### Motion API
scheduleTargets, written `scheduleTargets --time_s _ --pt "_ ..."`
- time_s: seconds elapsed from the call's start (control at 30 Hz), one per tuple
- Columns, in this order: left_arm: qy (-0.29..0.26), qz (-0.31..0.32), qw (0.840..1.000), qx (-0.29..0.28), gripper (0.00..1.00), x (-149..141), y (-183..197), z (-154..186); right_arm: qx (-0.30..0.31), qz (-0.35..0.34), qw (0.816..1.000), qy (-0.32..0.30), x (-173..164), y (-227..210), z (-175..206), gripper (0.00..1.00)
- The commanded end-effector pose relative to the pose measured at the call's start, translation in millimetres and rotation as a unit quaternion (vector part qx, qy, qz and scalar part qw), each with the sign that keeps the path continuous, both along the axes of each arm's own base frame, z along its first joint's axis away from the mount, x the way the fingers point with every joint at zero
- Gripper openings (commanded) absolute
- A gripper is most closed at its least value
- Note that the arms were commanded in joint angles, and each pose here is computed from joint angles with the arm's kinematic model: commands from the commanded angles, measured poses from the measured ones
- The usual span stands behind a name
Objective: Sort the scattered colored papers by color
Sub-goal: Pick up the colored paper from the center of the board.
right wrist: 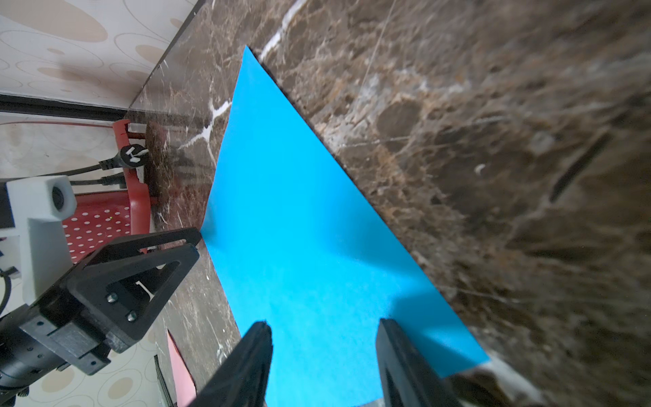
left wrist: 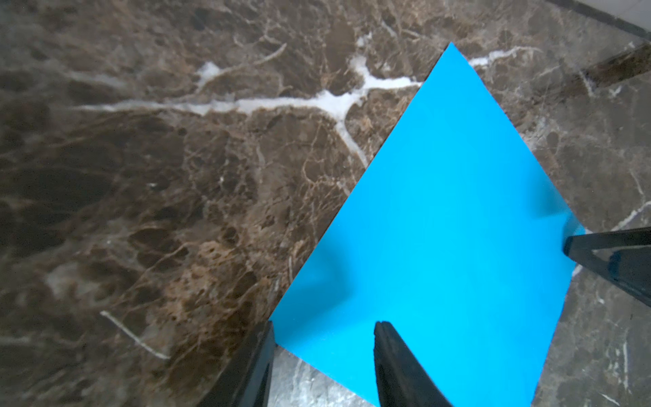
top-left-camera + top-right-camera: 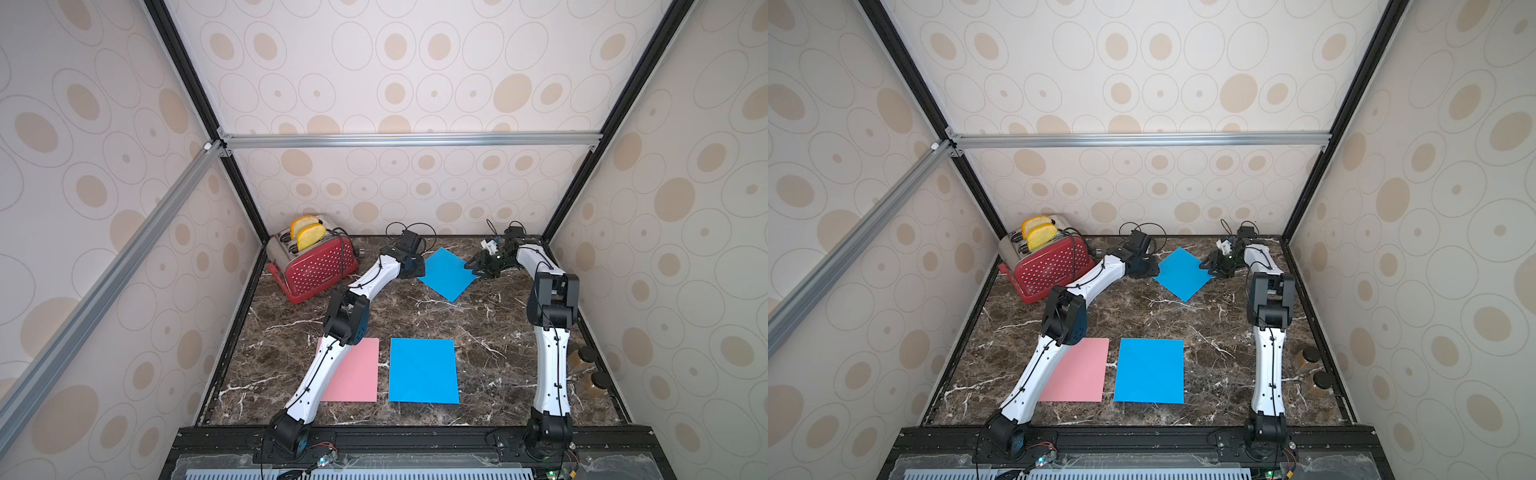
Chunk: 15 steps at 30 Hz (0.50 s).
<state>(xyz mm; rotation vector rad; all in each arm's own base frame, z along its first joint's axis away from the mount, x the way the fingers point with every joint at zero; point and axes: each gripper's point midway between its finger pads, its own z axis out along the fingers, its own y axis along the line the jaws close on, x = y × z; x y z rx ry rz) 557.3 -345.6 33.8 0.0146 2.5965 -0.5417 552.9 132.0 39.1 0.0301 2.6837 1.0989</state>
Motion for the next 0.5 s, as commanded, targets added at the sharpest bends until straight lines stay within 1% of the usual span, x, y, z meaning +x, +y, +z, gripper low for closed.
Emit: scheduleTargets --time_s 0.0,0.13,0.2,0.4,0.47 --pt "0.076 -0.004 0.997 0.025 0.49 -27.6 3.7 -56.3 -0.026 -0.006 0.995 0.093 -31.4 -2.8 -51.0 0.54" --pt "0.076 -0.006 0.997 0.024 0.49 -28.8 4.2 -51.5 -0.024 -0.007 0.995 0.093 -30.5 -2.8 -51.1 0.54" --pt "0.078 -0.008 0.997 0.01 0.5 -29.6 -0.6 -50.0 -0.024 -0.007 0.995 0.093 -30.7 -2.2 -51.3 0.54" --pt "0.068 -0.012 0.994 -0.079 0.51 -22.3 -27.6 -41.4 -0.025 -0.007 0.995 0.095 -32.1 -2.6 -52.9 0.54" --pt "0.058 -0.018 0.992 -0.107 0.51 -18.0 -36.9 -32.2 -0.025 -0.006 0.995 0.095 -32.3 -2.5 -53.1 0.54"
